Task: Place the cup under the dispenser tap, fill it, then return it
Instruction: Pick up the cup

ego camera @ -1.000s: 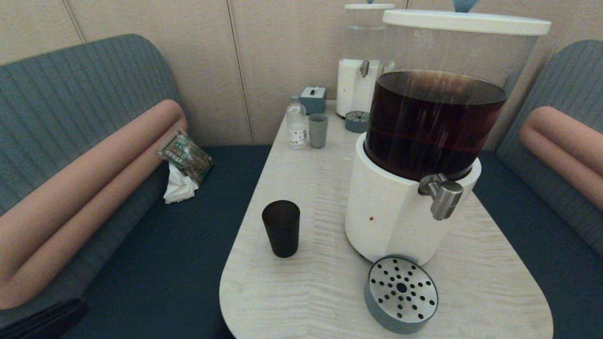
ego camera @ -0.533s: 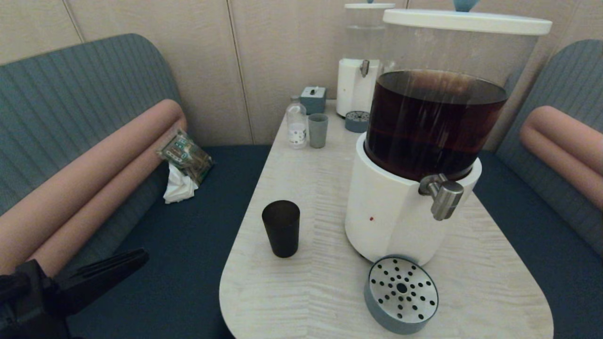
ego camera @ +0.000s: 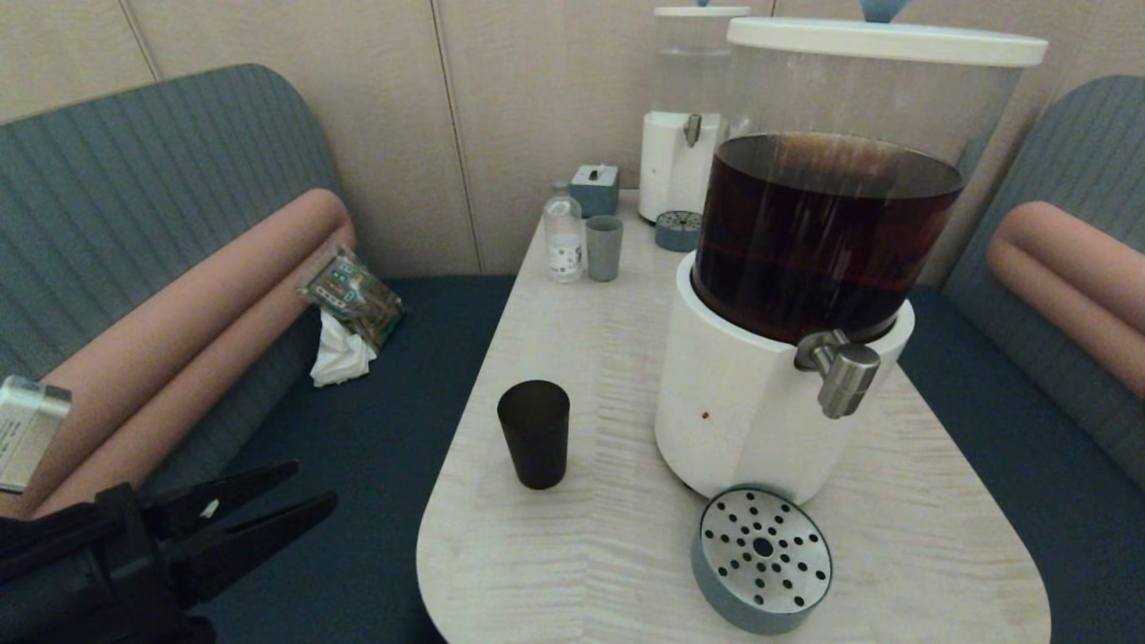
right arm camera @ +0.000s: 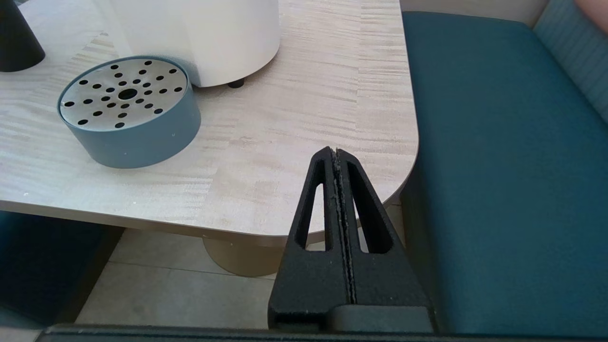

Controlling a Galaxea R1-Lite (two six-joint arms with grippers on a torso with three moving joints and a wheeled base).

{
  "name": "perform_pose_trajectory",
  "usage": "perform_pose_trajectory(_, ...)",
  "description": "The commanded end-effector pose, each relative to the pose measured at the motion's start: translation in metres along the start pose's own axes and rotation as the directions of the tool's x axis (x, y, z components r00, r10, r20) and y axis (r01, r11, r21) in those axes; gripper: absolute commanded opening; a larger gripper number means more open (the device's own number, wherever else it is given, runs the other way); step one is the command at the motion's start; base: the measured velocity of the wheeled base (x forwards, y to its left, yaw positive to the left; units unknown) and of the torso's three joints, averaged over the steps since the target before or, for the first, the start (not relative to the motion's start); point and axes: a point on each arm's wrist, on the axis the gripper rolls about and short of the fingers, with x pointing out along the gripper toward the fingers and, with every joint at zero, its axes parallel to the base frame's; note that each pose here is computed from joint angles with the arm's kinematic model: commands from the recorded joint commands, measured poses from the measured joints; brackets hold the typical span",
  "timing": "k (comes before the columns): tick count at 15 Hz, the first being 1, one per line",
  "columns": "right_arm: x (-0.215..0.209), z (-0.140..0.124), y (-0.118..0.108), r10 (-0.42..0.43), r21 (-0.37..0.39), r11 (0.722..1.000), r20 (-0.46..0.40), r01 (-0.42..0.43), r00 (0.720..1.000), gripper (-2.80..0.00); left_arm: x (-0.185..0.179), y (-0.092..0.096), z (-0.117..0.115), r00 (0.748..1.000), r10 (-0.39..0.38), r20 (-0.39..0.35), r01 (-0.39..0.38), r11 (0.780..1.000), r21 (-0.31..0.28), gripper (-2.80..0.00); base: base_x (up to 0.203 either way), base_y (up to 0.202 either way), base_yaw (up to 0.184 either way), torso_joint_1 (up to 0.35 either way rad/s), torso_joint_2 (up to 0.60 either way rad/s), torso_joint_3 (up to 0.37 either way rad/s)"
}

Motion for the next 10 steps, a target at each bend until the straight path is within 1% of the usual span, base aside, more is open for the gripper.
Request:
perform_pose_trajectory(1,0.000,0.000,0.000,0.001,0.000,1.000,-0.002,-0.001,1.000,-2.80,0.020,0.016,-0.011,0.999,-0.028,-0.046,0.028,1.000,0.002,0.00,0.000,0.000,0.000,0.000,0.00,0.000)
perform_pose_trajectory(2,0.000,0.000,0.000,0.001,0.000,1.000,0.000,-0.001,1.000,-2.80,0.025,0.020,-0.015,0.998,-0.058,-0.030,0.059,0.998,0.034,0.00,0.000,0.000,0.000,0.000,0.00,0.000)
perform_pose_trajectory(3,0.000,0.000,0.000,0.001,0.000,1.000,-0.002,-0.001,1.000,-2.80,0.029,0.022,-0.018,0.993,-0.118,-0.009,0.119,0.990,0.070,0.00,0.000,0.000,0.000,0.000,0.00,0.000)
perform_pose_trajectory(4,0.000,0.000,0.000,0.001,0.000,1.000,-0.001,-0.001,1.000,-2.80,0.031,0.022,-0.021,0.981,-0.196,-0.005,0.195,0.976,0.094,0.00,0.000,0.000,0.000,0.000,0.00,0.000)
perform_pose_trajectory(5,0.000,0.000,0.000,0.001,0.000,1.000,-0.002,-0.001,1.000,-2.80,0.034,0.024,-0.021,0.966,-0.257,-0.001,0.256,0.960,0.114,0.00,0.000,0.000,0.000,0.000,0.00,0.000)
perform_pose_trajectory(6,0.000,0.000,0.000,0.001,0.000,1.000,0.000,-0.001,1.000,-2.80,0.037,0.025,-0.021,0.953,-0.302,0.002,0.299,0.945,0.131,0.00,0.000,0.000,0.000,0.000,0.00,0.000)
perform_pose_trajectory(8,0.000,0.000,0.000,0.001,0.000,1.000,-0.001,-0.001,1.000,-2.80,0.042,0.029,-0.026,0.947,-0.321,-0.017,0.320,0.940,0.120,0.00,0.000,0.000,0.000,0.000,0.00,0.000)
perform_pose_trajectory(10,0.000,0.000,0.000,0.000,0.000,1.000,0.001,0.000,1.000,-2.80,0.054,0.039,-0.032,0.945,-0.326,-0.036,0.328,0.939,0.102,0.00,0.000,0.000,0.000,0.000,0.00,0.000)
